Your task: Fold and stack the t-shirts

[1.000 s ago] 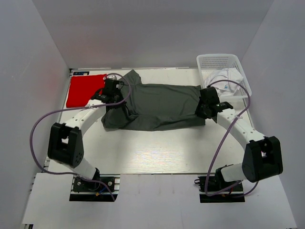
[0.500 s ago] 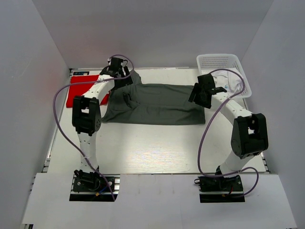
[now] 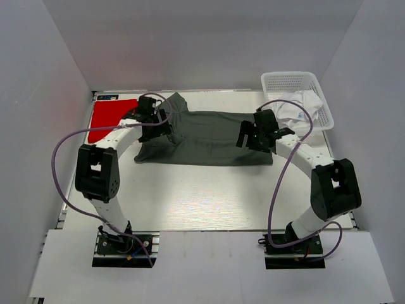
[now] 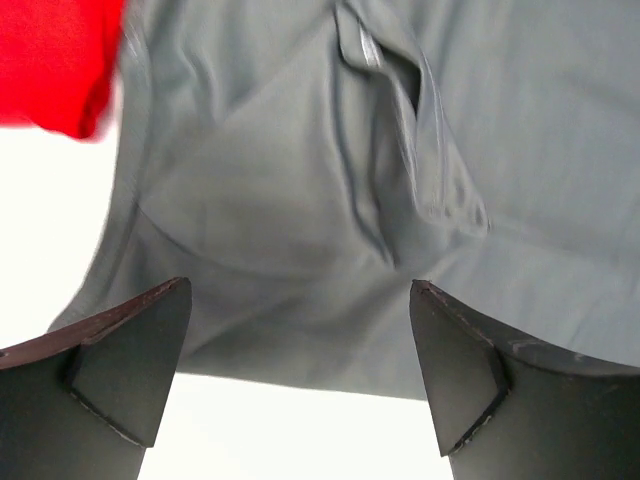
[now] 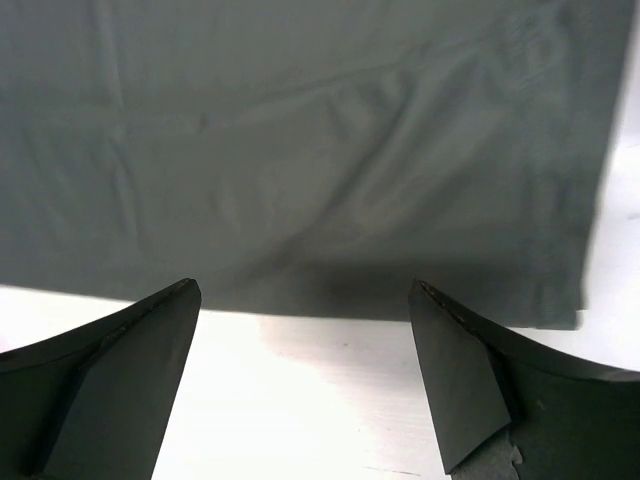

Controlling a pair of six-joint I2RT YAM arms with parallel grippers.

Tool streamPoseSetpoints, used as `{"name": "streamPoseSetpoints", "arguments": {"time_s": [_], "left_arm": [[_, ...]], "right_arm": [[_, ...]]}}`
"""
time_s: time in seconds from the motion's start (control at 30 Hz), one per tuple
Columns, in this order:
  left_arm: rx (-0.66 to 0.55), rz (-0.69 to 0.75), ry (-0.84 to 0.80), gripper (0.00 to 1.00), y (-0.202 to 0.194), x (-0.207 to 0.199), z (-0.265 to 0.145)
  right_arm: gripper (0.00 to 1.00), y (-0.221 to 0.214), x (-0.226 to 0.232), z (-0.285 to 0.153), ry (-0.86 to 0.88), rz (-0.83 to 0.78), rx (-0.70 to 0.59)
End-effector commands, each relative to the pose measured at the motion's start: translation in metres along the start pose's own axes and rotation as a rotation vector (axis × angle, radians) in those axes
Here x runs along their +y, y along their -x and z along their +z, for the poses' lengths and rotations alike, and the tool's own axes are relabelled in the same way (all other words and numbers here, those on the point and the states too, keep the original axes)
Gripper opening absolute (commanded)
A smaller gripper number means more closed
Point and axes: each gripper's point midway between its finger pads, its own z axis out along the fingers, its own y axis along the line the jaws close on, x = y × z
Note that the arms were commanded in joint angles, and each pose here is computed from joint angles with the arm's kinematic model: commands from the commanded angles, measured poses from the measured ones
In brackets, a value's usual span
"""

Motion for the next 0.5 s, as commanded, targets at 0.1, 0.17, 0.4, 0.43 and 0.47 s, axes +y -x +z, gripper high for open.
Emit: {"name": "streamPoseSetpoints", "arguments": {"time_s": [0.1,0.17,0.4,0.43,0.47], "left_arm": [[0.013,-0.024,-0.096,1.00,-0.017,-0.011,0.013],[0.015,-0.023,-0.036,1.00,-0.015,-0.003,0.026],[0.024,-0.021,0.198,1.00,-0.025,0.043,0.042],[0.030,-0.018,0.212,1.00,-0.028,0.046,0.046],[0.039,-0.024,0.221,1.00,-0.028,0.051,0.045]], "right_arm": [[0.90,-0.013,0.004,0.032,0.028,-0.018,0.026],[0.90,-0.015,-0.004,0.042,-0.008,-0.016,0.030],[0.90,-0.038,-0.036,0.062,-0.144,0.013,0.093],[0.90,-0.043,-0.042,0.064,-0.172,0.027,0.100],[0.90,-0.050,-0.048,0.066,-0.200,0.032,0.119]]}}
